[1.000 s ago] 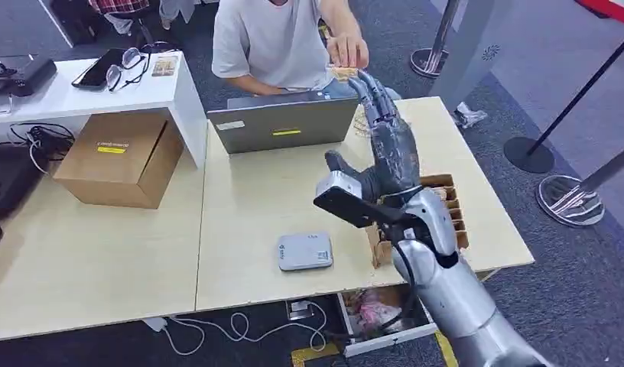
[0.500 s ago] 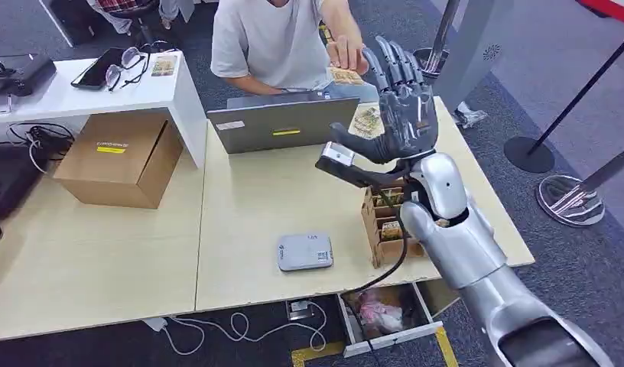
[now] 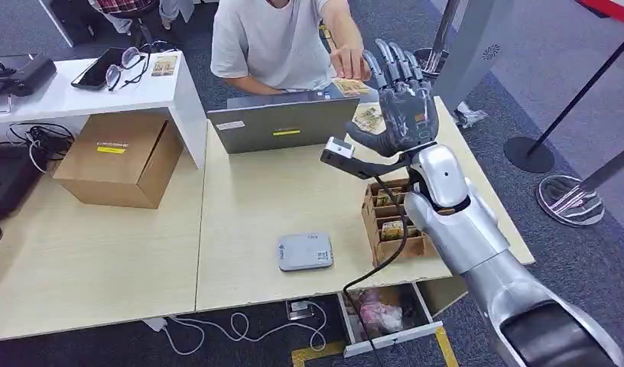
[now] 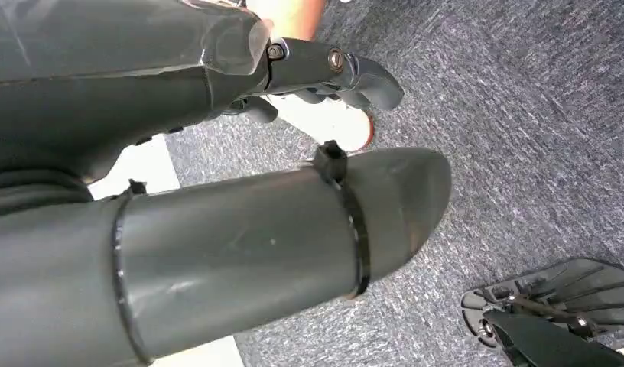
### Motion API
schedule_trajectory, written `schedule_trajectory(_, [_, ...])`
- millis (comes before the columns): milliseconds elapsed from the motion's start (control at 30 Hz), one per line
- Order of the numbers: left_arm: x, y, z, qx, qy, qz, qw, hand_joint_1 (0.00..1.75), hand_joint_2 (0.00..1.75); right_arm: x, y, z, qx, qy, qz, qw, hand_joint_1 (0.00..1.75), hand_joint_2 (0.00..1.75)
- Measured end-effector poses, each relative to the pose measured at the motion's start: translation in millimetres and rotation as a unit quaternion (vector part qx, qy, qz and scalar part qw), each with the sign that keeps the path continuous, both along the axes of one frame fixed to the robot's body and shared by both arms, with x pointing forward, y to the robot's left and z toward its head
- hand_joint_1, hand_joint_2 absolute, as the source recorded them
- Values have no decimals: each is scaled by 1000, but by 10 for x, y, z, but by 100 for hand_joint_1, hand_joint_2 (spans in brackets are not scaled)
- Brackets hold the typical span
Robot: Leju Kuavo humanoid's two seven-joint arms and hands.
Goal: Pass the card to the sensor for recognition and then transmit it.
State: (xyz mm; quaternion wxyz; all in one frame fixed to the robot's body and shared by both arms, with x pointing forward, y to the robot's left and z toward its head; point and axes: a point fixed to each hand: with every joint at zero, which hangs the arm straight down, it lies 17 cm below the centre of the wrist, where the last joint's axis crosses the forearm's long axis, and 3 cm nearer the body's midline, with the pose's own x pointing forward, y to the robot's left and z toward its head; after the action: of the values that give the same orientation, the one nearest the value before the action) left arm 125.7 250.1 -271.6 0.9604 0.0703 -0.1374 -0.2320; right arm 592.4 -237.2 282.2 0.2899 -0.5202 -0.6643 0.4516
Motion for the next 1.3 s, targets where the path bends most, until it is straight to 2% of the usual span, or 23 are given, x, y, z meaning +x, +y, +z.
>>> schedule_trajectory(700, [38, -23, 10, -1, -10, -10, 1000, 0, 0, 110, -286, -138, -12, 15, -24, 1000, 2, 175])
schedule_trajectory(733, [42, -24, 11, -1, -11, -11, 1000, 0, 0, 110, -295, -149, -13, 15, -25, 999, 155, 175])
schedule_trajectory(767, [46, -25, 12, -1, -12, -12, 1000, 0, 0, 110, -299, -158, -13, 16, -25, 999, 175, 175])
schedule_trajectory(1300, [82, -62, 25, -3, -22, -13, 1000, 0, 0, 113, -388, -229, -16, 20, -31, 999, 175, 175])
